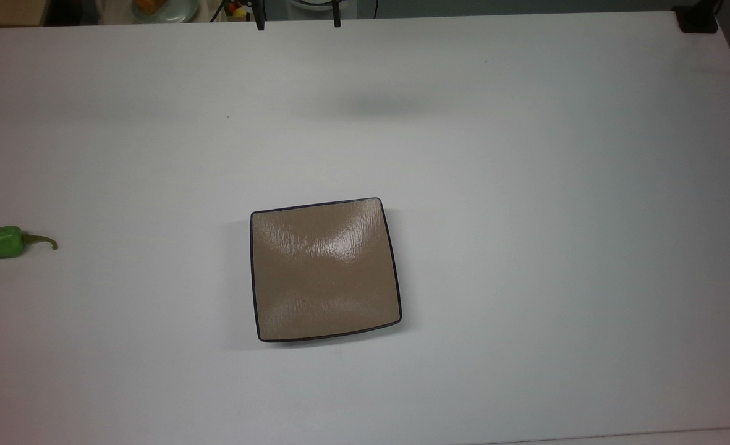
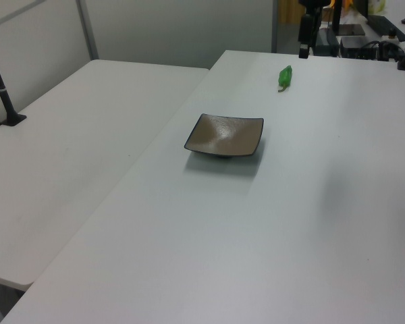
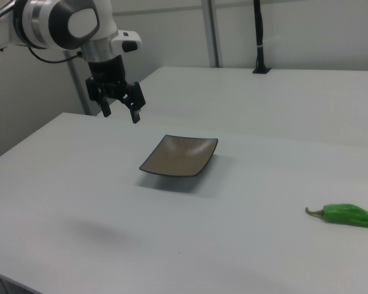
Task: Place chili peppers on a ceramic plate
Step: 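Move the gripper from above the plate toward the green chili pepper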
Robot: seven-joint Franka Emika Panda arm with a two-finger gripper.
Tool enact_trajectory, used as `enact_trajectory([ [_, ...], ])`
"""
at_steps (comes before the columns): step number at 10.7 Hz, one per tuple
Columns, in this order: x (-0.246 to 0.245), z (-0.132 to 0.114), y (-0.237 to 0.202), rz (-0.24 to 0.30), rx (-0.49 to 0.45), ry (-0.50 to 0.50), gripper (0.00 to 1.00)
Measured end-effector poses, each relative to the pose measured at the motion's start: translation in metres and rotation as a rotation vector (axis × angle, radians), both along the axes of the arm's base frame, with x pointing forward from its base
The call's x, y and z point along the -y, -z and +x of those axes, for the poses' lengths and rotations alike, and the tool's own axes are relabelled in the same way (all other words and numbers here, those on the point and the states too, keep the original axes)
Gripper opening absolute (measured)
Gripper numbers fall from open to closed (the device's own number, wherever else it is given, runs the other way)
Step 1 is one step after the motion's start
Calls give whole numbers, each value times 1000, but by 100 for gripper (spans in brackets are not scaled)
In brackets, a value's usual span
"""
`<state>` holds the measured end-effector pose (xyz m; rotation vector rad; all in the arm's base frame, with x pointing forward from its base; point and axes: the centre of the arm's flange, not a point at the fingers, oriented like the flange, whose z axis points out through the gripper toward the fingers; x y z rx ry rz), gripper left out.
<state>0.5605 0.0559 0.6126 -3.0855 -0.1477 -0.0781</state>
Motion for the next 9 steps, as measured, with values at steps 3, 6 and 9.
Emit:
enact_trajectory([
  [3,-1,3,7,-3,-12,-4,100],
  [6,3,4,7,-3,-13,3,100],
  [9,33,12,7,-3,-2,80,100],
])
